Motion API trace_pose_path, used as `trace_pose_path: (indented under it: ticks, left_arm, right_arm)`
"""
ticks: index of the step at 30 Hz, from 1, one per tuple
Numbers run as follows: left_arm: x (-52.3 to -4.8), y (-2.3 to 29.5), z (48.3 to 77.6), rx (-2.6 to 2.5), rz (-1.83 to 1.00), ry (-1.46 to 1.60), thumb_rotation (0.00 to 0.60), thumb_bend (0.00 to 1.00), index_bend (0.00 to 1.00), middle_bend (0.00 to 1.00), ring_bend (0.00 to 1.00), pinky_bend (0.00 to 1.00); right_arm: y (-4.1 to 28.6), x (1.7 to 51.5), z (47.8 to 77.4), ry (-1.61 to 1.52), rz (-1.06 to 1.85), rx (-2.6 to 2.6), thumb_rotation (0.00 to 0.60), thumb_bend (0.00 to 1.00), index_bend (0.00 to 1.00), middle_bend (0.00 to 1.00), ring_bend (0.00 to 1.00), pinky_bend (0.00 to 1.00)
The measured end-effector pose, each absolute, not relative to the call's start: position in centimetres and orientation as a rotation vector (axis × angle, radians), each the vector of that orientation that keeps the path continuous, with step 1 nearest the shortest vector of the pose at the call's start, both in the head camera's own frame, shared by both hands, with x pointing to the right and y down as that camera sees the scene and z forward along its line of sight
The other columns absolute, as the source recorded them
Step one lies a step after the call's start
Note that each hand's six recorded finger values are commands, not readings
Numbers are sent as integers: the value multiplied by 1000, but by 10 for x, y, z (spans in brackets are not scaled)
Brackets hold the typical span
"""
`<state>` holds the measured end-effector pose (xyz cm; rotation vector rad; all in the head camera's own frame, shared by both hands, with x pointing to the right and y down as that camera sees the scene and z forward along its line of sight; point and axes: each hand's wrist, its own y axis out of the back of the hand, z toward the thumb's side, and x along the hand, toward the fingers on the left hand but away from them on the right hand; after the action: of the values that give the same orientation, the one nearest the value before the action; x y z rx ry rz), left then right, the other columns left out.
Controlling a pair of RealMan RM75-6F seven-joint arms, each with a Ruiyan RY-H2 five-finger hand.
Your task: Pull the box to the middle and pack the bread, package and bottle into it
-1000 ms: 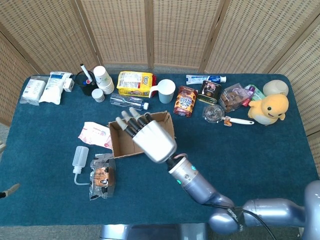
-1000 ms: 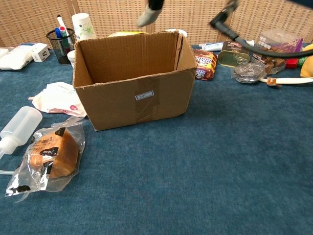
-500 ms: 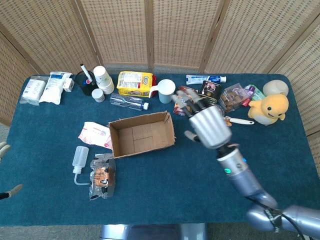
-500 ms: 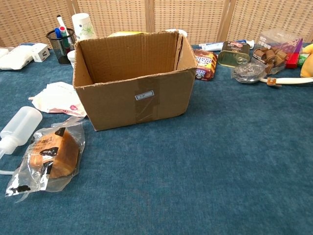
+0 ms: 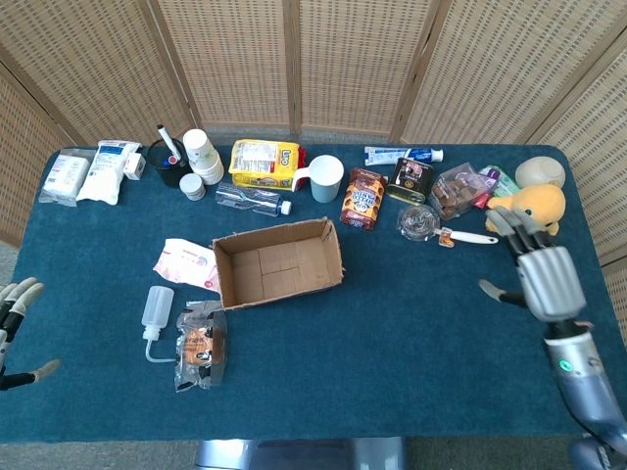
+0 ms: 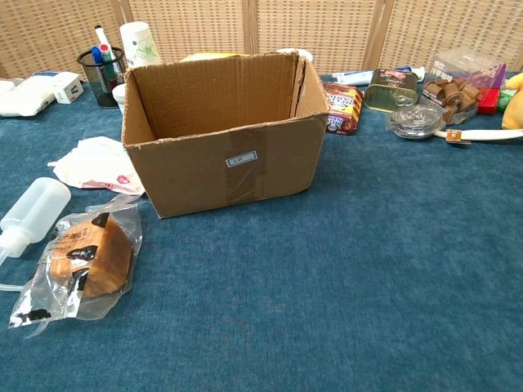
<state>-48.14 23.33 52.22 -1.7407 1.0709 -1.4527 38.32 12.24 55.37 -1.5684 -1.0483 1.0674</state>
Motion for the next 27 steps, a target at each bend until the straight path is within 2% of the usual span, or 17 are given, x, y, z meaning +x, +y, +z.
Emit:
trace_pose_path:
  ticks: [7,13,19,27]
  left_arm:
    - [-462,221,534,-1815,-1338,975,600,73,0,0,0,115]
    - [-438,206,545,-1853,-1248,845,600,71,0,0,0,119]
    - [-411,204,553,-1857,-1246,694,600,71,0,0,0,120]
    - [-368,209,574,-1833,-1226,407,600,71,0,0,0,121]
  right_arm:
    - [168,431,560,-1126,1125,-1581,600,0,90,113,102,344]
    - [194,448,558,-1203,1143,-1597,600,0,94,113,102,342]
    - [209,457,552,-1234,1143,-1596,600,0,95,113,103,341]
    - [212,463,551,-1242,1148,-1584,600,0,95,112,102,325]
